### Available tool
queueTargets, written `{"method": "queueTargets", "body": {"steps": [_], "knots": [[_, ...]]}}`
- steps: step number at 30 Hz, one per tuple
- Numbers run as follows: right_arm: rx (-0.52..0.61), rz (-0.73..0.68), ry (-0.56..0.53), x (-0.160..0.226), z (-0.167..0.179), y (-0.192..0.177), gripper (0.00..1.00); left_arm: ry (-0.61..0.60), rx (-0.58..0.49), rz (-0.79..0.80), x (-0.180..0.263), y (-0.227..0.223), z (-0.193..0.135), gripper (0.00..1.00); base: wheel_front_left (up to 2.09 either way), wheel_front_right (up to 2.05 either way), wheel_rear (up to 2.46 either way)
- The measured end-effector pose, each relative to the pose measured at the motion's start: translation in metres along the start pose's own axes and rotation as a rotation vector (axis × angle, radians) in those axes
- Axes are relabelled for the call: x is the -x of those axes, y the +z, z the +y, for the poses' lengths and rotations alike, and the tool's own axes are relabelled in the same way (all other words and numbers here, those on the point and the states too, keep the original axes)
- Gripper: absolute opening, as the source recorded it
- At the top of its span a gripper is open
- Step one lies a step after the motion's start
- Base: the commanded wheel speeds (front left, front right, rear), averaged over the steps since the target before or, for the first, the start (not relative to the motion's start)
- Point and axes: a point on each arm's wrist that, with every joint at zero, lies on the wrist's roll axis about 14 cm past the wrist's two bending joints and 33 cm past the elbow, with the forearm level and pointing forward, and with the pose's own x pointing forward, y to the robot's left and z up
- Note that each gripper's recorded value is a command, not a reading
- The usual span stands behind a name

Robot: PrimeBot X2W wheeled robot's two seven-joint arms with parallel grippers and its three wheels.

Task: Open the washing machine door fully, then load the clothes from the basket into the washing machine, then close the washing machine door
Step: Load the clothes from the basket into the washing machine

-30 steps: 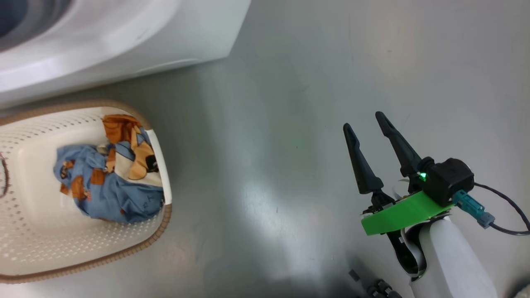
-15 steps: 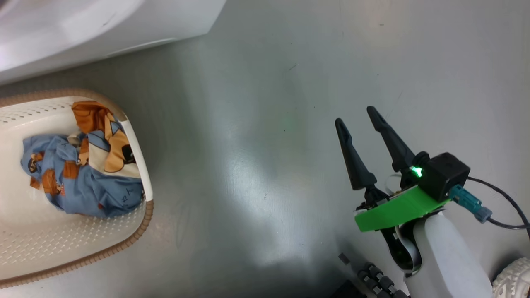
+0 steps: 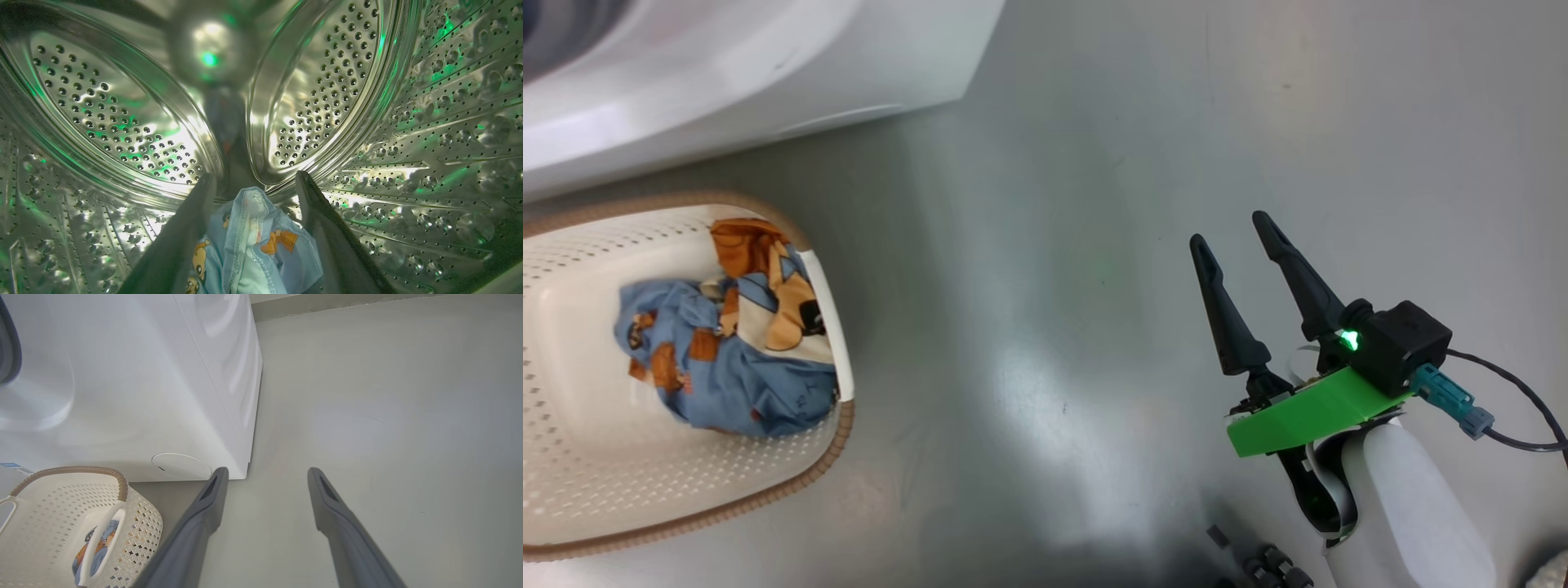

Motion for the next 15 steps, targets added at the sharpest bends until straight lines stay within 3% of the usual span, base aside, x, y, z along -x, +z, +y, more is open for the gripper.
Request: {"method": "queueTargets", "body": {"steps": [15], "knots": [[0.006, -0.076, 0.042, 0.002, 0.017, 0.033, 1.0, -0.004, 0.006, -0.005, 0.055, 0.017, -0.016, 1.0, 0.0, 0.0, 0.0]]}}
